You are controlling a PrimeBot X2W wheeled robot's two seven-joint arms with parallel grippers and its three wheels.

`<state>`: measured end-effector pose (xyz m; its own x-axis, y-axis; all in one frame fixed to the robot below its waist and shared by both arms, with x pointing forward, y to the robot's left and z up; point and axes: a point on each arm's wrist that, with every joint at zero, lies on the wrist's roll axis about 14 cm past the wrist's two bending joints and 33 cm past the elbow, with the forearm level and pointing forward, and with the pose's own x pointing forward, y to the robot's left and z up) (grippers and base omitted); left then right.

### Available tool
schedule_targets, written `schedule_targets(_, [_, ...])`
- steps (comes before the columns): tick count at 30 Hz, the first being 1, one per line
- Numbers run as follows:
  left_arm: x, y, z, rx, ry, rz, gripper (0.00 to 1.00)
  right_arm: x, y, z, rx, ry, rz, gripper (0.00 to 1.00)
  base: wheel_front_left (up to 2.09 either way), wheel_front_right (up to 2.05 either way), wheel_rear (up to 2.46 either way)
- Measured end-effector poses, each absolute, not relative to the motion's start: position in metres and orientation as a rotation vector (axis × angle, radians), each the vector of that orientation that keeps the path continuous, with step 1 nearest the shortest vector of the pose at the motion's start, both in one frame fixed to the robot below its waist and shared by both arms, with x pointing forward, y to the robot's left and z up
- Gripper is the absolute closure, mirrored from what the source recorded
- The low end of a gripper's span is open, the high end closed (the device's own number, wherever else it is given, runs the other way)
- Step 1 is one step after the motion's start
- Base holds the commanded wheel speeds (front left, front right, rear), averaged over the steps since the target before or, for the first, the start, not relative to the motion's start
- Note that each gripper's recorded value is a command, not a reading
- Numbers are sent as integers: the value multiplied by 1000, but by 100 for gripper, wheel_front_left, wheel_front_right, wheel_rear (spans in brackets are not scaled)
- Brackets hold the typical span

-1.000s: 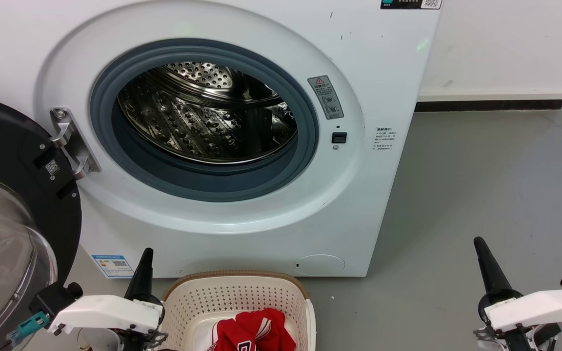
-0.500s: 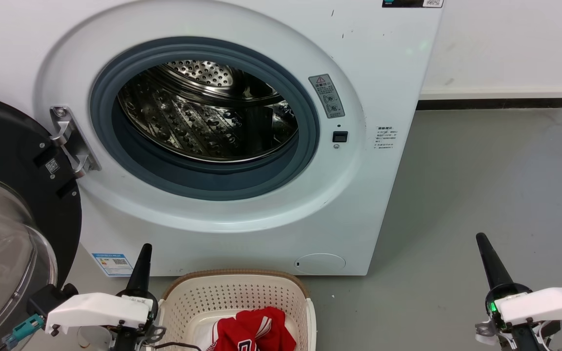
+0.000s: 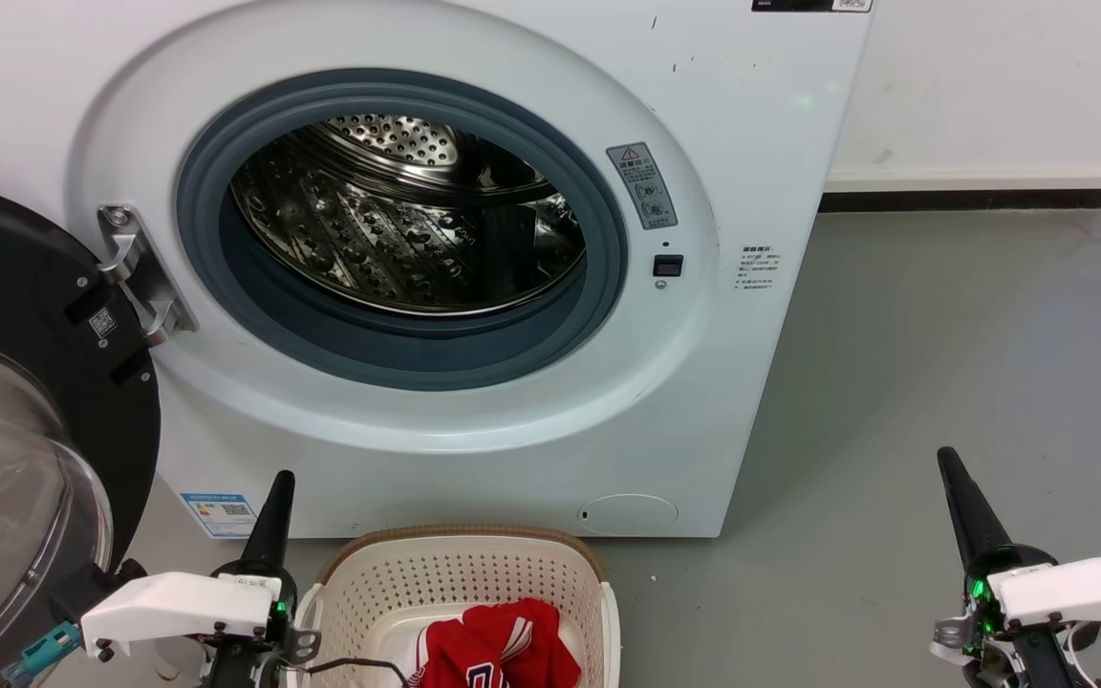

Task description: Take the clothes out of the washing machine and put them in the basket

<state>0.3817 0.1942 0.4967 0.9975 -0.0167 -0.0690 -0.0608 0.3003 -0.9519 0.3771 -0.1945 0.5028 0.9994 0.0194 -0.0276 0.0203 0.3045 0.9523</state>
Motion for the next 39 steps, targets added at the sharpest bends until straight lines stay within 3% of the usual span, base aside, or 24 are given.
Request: schedule_targets(39, [388,201,505,-1572,6,8,100,387,-200,504,1572,8,-10,100,0,0,0])
